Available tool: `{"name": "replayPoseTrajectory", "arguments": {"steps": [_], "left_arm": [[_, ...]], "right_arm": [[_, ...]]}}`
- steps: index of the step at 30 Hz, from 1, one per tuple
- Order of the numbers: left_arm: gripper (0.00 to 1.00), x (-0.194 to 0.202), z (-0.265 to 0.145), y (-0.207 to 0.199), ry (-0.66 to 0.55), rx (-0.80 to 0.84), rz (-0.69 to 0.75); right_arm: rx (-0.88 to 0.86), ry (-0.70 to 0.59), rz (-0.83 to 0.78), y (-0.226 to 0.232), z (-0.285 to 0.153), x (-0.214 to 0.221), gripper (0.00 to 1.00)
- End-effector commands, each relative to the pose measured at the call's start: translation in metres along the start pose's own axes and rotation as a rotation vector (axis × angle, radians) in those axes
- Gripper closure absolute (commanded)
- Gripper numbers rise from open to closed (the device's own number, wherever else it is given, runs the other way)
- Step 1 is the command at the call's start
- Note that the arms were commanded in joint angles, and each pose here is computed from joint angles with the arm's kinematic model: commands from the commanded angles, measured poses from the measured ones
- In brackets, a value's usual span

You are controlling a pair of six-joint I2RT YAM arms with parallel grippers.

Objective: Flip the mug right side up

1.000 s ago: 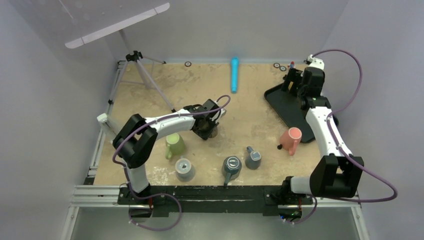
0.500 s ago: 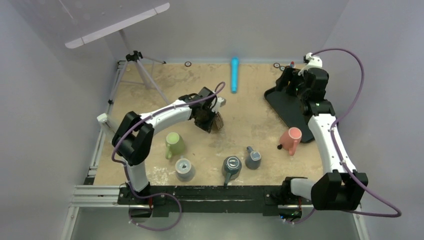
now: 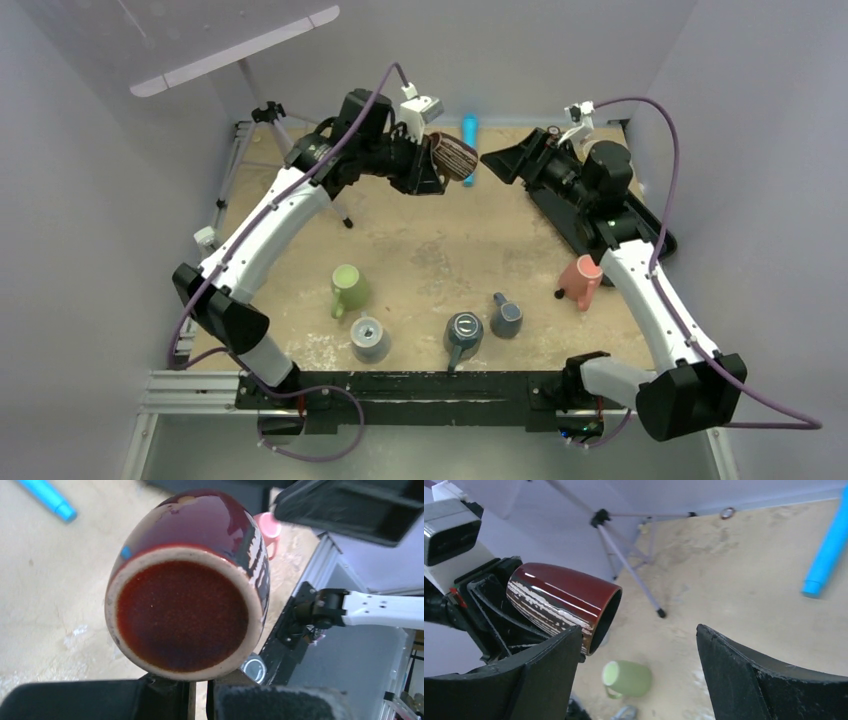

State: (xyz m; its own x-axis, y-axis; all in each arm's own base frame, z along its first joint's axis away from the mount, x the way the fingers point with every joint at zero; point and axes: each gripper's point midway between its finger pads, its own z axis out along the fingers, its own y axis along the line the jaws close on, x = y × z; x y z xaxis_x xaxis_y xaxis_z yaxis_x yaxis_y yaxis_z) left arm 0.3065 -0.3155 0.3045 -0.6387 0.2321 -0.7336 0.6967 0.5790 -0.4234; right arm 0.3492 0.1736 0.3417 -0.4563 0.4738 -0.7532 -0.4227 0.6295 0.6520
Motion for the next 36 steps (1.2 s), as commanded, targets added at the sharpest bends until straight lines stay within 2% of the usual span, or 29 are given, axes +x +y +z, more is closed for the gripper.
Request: {"name": "replayPoseTrajectory", "arguments": {"steps": [1,11,17,20,24,27,28,30,31,34,36], "left_arm": [[1.0,-0.029,-0.043,-0.051,-0.082,0.142,0.031],[1.0,-0.047,-0.049,-0.069,-0.131,0.215,0.028],[1.0,-0.057,-0.054,-0.086,-0.151,0.3,0.029],[1.0,-0.058,-0.051,-0.089,-0.148,0.329,0.033],[1.0,-0.046,-0.045,-0.085,-0.117,0.338,0.027],[1.0,-0.04,-0.041,-0.079,-0.106,0.316,0.035],[0.87,-0.039,-0.041,-0.075,-0.106,0.294,0.042],[0.54,-0.037,-0.041,-0.064,-0.11,0.232,0.073],[0.43,-0.036,-0.041,-0.058,-0.111,0.2,0.092],[0.26,-0.031,-0.042,-0.041,-0.106,0.122,0.143],[0.19,-0.028,-0.041,-0.031,-0.105,0.074,0.156]], "right_arm": [[-0.279,-0.028,0.076,0.075,-0.01,-0.012,0.12],[-0.56,0.025,0.154,0.147,-0.022,-0.008,0.24],[-0.706,0.053,0.196,0.18,-0.025,-0.005,0.41],[-0.75,0.045,0.186,0.191,-0.028,-0.012,0.61],[-0.718,-0.004,0.17,0.192,-0.025,-0.025,1.0],[-0.603,-0.045,0.173,0.175,-0.015,-0.03,1.0],[-0.579,-0.05,0.167,0.169,-0.014,-0.03,1.0],[-0.504,-0.049,0.14,0.155,-0.008,-0.032,1.0],[-0.444,-0.057,0.104,0.145,-0.004,-0.035,1.0],[-0.216,-0.072,0.0,0.103,0.003,-0.042,1.0],[-0.093,-0.072,-0.051,0.073,0.003,-0.046,1.0]]}}
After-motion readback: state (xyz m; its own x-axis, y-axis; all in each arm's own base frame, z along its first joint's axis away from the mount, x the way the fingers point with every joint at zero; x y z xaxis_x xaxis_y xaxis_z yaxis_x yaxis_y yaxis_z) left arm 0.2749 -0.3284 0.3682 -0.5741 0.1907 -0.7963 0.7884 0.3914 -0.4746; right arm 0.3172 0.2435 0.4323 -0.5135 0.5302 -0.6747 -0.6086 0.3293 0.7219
